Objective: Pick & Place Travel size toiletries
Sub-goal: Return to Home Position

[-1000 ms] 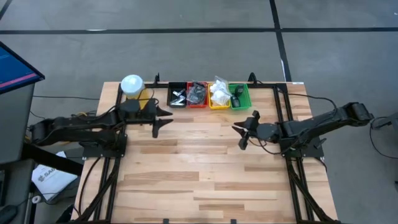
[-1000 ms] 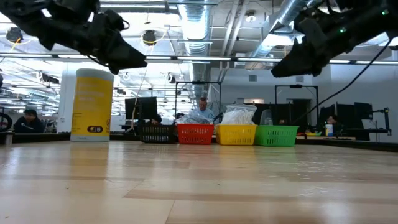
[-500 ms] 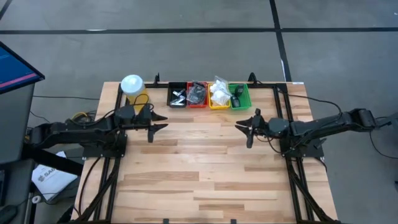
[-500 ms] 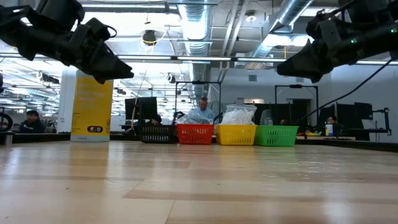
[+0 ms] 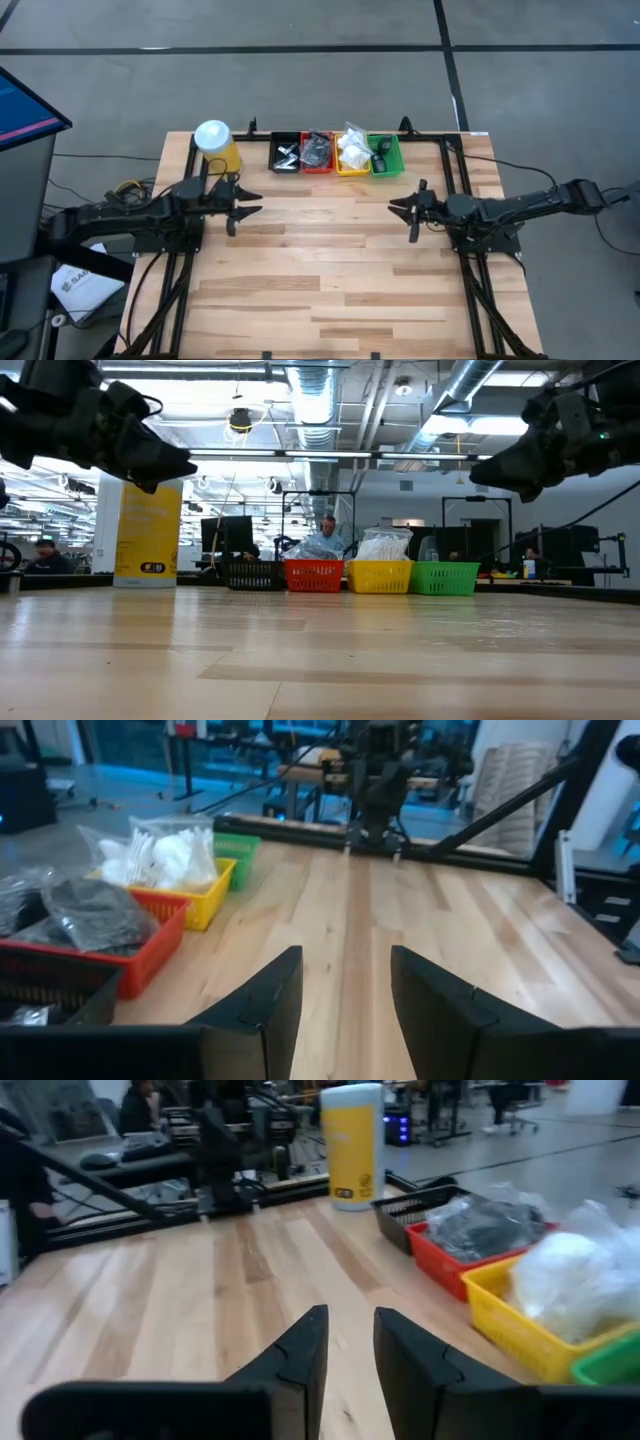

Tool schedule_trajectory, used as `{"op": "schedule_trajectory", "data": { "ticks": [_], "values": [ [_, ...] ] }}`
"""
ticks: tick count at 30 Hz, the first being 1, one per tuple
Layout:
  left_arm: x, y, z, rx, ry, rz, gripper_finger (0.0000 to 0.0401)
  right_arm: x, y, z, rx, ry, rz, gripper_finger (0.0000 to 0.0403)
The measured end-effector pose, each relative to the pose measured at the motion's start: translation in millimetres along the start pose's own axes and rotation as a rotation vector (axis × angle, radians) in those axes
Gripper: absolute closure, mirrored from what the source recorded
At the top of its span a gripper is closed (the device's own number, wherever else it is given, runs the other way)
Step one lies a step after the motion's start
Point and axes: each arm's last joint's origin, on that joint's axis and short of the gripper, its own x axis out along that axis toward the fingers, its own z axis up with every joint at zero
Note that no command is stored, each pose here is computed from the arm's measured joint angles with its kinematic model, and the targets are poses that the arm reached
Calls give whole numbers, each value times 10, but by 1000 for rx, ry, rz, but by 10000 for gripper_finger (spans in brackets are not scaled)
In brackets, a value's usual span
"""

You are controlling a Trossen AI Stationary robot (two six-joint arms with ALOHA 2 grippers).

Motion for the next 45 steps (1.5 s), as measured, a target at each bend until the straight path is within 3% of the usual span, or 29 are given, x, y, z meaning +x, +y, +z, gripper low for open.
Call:
{"op": "schedule_trajectory", "data": {
  "ticks": [4, 16, 34, 40, 45],
  "values": [
    [-54, -14, -10, 7, -44, -8, 258, -65, -4, -3, -14, -22, -59, 327],
    [-154, -12, -102, -5, -114, 5, 258, -219, -45, -117, -27, -81, -20, 327],
    [-369, -61, 121, -5, -402, -37, 256, -427, -96, 29, -106, -268, 11, 327],
    [-327, -54, 80, 5, -345, -34, 258, -400, -113, -36, -125, -202, -10, 327],
    [-273, -44, 39, -3, -287, -28, 254, -390, -114, -44, -11, -190, -3, 327]
  ]
}}
